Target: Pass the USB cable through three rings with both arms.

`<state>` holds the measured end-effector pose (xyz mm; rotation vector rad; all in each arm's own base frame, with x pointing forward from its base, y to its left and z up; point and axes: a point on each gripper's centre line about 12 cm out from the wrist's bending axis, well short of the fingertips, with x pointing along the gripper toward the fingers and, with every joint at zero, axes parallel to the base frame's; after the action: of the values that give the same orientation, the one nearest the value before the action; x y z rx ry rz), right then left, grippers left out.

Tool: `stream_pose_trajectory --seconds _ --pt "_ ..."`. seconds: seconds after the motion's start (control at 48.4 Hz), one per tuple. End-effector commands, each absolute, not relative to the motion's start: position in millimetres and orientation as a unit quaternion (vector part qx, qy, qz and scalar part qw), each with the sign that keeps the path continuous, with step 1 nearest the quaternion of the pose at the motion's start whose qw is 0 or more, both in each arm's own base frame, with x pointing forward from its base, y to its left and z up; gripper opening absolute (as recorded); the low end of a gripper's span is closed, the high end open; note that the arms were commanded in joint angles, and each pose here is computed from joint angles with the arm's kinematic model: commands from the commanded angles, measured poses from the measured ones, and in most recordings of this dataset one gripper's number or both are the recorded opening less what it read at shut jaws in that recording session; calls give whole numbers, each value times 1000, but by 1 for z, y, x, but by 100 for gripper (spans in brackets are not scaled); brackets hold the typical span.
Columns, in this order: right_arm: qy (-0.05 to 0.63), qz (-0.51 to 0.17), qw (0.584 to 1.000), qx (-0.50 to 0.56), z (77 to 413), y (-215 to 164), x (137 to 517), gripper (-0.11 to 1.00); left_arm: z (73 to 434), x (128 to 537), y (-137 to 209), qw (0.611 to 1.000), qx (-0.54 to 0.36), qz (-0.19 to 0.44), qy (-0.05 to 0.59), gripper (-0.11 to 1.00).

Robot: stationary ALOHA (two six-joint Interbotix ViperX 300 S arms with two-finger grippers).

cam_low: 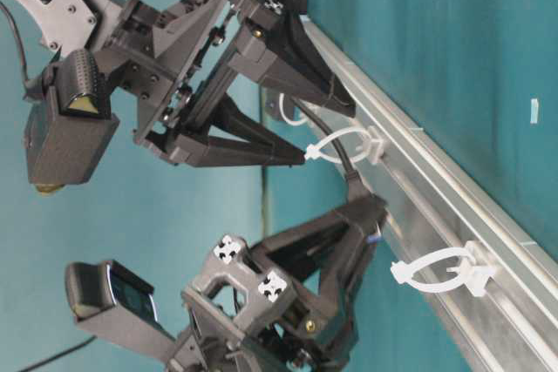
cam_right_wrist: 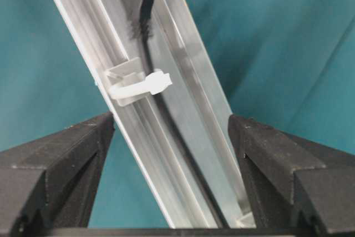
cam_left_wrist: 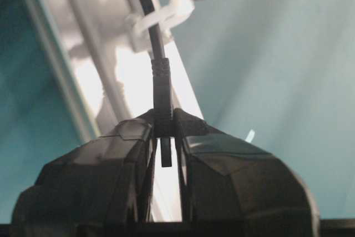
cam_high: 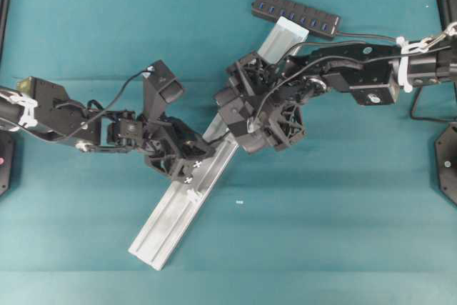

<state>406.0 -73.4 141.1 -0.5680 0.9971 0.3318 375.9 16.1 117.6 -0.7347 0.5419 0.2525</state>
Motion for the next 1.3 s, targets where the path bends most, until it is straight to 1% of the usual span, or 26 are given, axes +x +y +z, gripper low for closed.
stream_pose_trajectory --seconds 0.0,0.248,0.434,0.661,0.992,1.074,1.136,1.219,1.281 --pt "459 150 833 -268 148 -73 410 87 128 377 13 895 -353 112 250 10" --pt "446 167 833 -283 151 -53 417 86 141 376 4 898 -354 98 242 10" --pt "426 168 838 -297 153 -39 423 86 149 371 -5 897 -350 90 253 10" --pt "412 157 845 -303 152 -39 427 85 147 364 -7 893 -352 93 265 10" --pt "415 172 839 -308 140 -28 435 82 148 365 -7 892 -357 94 262 10" --pt "414 174 839 -308 140 -27 438 77 148 365 -7 891 -357 94 263 10" --pt "413 174 839 -309 141 -26 439 70 148 365 -7 892 -357 93 262 10" --pt "417 178 837 -307 141 -26 439 53 147 365 -7 891 -358 94 263 10" --pt "425 184 833 -304 140 -25 437 37 147 365 -7 891 -357 94 264 10"
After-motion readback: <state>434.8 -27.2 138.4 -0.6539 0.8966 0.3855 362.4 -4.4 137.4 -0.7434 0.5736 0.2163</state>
